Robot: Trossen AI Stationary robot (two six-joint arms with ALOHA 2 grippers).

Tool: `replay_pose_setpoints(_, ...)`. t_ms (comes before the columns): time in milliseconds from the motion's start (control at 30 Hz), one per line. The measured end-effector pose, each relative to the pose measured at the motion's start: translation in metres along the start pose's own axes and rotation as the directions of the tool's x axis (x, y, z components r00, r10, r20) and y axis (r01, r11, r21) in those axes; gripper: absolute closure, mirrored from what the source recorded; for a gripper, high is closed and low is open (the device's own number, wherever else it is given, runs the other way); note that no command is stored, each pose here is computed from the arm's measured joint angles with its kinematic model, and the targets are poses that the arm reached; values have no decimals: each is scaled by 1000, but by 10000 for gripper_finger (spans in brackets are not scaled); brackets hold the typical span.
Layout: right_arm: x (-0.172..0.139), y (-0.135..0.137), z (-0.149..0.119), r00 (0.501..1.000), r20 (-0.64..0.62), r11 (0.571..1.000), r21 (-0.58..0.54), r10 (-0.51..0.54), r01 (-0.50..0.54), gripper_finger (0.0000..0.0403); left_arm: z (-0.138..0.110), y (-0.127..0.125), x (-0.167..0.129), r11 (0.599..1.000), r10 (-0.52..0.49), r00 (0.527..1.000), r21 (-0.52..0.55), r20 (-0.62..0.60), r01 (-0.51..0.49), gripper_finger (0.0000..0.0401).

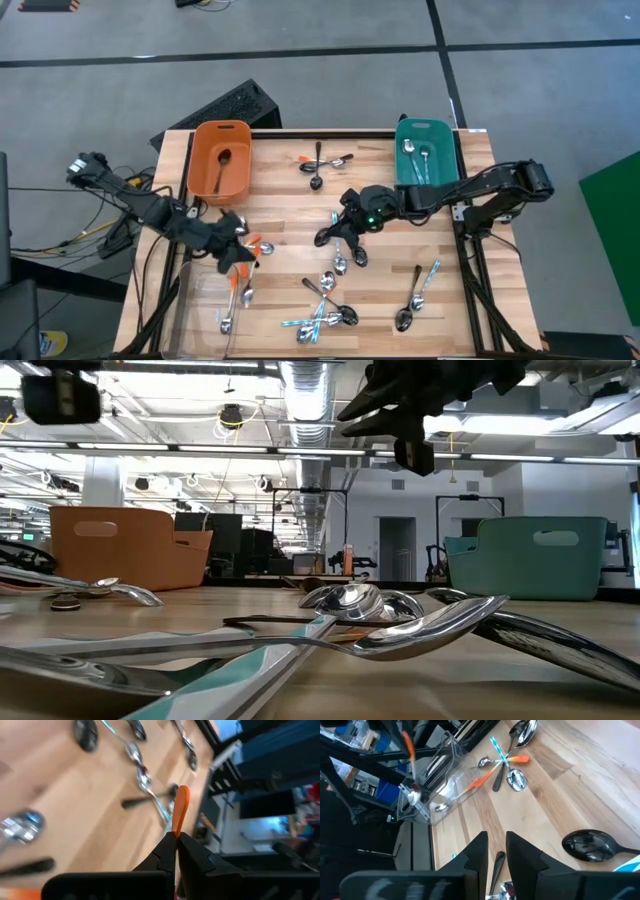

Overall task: Sort silverware by color (type)
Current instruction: Put the orange spoon into the transparent bin

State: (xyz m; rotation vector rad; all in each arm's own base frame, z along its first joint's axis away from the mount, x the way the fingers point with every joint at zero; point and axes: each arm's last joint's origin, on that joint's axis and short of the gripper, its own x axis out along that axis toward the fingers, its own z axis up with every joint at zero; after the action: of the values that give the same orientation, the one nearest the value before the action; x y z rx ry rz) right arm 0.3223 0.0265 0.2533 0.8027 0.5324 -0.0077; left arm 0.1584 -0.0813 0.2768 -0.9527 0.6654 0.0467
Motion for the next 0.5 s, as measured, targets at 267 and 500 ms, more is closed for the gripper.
replay_pose_setpoints(267,0,0,0,1000,-4,1000,-2,-2,2,310,-24,3,-5,989,62,991,-124,-121,-78,401)
replay_pose_setpoints(500,0,0,-1,1000,-9,1000,-1,-3,3,310,-41,8,-11,963,139,972,-202,-191,-178,401)
